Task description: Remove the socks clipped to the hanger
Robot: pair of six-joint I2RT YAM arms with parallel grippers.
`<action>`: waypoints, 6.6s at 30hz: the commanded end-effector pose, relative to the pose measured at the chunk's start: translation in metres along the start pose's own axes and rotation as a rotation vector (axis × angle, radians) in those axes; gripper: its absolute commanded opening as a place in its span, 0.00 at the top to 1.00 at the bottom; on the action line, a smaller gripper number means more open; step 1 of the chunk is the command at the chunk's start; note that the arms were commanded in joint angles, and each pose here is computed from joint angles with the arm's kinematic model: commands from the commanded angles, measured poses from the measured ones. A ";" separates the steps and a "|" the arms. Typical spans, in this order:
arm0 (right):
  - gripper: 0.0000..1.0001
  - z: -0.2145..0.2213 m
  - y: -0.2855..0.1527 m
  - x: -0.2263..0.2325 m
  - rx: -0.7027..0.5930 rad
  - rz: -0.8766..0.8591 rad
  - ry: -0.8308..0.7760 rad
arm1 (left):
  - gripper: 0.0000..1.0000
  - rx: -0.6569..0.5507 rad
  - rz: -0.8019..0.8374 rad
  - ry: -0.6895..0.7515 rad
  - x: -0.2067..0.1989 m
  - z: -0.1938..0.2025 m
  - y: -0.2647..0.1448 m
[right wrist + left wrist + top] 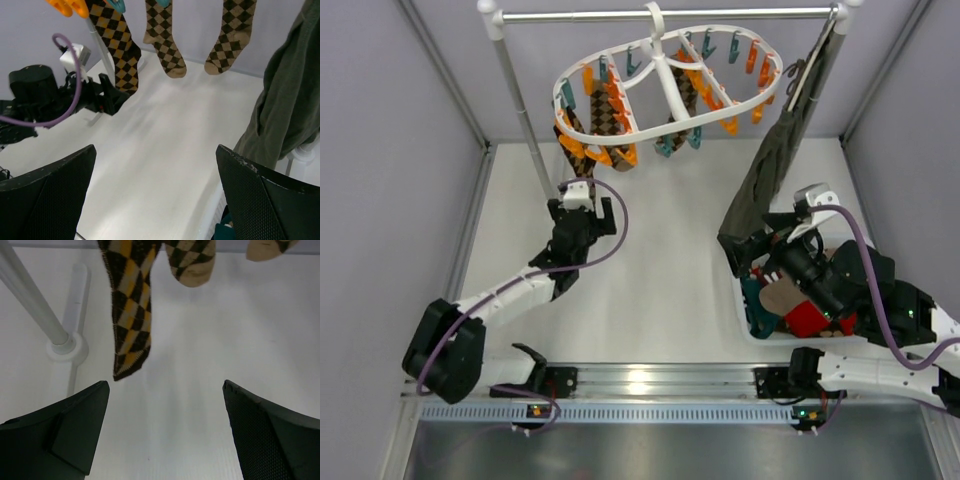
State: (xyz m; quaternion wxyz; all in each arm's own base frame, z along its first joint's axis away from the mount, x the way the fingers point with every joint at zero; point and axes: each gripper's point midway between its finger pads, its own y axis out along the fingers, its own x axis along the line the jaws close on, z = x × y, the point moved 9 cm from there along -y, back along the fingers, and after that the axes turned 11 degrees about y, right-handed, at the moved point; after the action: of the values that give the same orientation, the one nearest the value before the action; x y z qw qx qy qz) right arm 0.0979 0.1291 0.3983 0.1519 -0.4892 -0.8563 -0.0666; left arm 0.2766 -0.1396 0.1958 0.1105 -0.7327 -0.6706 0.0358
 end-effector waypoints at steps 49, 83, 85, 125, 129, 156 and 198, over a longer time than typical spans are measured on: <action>0.09 -0.053 0.041 0.092 0.082 -0.296 0.070 | 1.00 -0.206 0.013 0.281 -0.159 -0.039 -0.139; 0.45 -0.043 0.106 0.113 -0.003 0.462 -0.284 | 1.00 -0.208 0.127 0.431 -0.237 -0.012 -0.147; 0.44 -0.038 0.115 0.111 0.005 0.498 -0.315 | 1.00 -0.208 0.129 0.443 -0.240 -0.011 -0.146; 0.93 -0.022 0.167 0.097 -0.059 0.559 -0.321 | 1.00 -0.216 0.322 0.336 -0.246 -0.008 -0.155; 0.76 -0.020 0.161 0.098 -0.023 0.456 -0.269 | 1.00 -0.212 0.388 0.283 -0.229 -0.010 -0.163; 0.01 0.015 0.010 0.025 0.038 -0.200 0.099 | 1.00 -0.221 0.814 0.062 -0.151 -0.018 -0.209; 0.01 -0.044 -0.079 -0.052 -0.182 -0.016 0.313 | 0.02 -0.212 1.039 0.154 -0.358 -0.078 -0.126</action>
State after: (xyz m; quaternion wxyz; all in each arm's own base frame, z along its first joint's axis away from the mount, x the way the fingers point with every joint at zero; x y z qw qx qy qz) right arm 0.0622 0.0273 0.4282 0.2364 -0.4770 -0.8101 -0.2456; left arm 0.1416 -0.5063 0.2218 0.1018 -0.9743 -0.1987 -0.0281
